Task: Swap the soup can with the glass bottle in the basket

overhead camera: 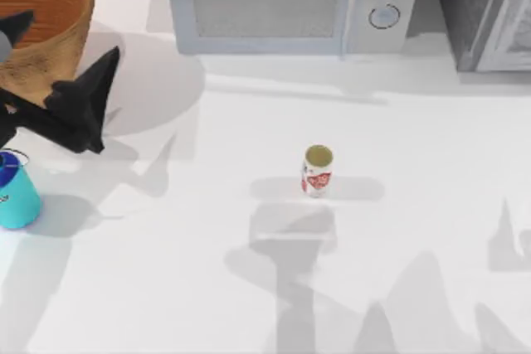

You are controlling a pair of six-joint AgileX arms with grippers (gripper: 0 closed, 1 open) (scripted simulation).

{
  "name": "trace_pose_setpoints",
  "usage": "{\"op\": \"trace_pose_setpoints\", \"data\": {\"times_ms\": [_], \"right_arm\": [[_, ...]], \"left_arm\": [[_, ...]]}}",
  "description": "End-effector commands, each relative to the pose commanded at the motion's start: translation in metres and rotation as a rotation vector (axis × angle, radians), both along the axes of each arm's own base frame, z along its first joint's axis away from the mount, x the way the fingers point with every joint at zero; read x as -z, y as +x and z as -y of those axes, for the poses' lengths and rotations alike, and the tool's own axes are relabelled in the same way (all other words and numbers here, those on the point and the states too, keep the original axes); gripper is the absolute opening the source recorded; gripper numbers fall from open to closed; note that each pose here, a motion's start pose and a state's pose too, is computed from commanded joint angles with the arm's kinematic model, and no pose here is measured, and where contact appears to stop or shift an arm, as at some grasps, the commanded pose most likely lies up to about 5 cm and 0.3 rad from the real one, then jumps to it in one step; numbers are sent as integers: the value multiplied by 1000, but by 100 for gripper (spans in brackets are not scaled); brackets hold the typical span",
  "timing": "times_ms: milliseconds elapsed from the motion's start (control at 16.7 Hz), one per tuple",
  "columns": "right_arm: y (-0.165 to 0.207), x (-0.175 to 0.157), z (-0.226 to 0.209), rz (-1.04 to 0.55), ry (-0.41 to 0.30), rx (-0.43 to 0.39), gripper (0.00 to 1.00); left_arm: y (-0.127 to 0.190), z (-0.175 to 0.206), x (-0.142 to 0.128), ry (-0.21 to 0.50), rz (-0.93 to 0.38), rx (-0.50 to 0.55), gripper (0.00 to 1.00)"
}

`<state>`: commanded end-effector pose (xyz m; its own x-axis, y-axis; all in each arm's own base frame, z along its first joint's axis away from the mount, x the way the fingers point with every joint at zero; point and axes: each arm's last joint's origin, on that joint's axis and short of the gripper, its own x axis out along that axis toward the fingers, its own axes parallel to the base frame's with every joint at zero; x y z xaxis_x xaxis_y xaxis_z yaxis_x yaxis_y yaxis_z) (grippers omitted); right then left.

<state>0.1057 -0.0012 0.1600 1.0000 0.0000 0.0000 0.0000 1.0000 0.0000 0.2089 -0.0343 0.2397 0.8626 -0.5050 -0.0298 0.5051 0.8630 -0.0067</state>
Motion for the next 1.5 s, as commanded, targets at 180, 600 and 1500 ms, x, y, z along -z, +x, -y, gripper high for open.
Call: {"op": "trace_pose_setpoints", "data": {"times_ms": [180,600,1500], "right_arm": [[0,0,0,0,0,0,100],[0,0,0,0,0,0,100],[0,0,0,0,0,0,100]], "left_arm": [[-52,-16,11,0,32,-190,100],[-101,-31,68,-2,39,-486,100],[-90,-36,85,14,-12,-543,100]]}}
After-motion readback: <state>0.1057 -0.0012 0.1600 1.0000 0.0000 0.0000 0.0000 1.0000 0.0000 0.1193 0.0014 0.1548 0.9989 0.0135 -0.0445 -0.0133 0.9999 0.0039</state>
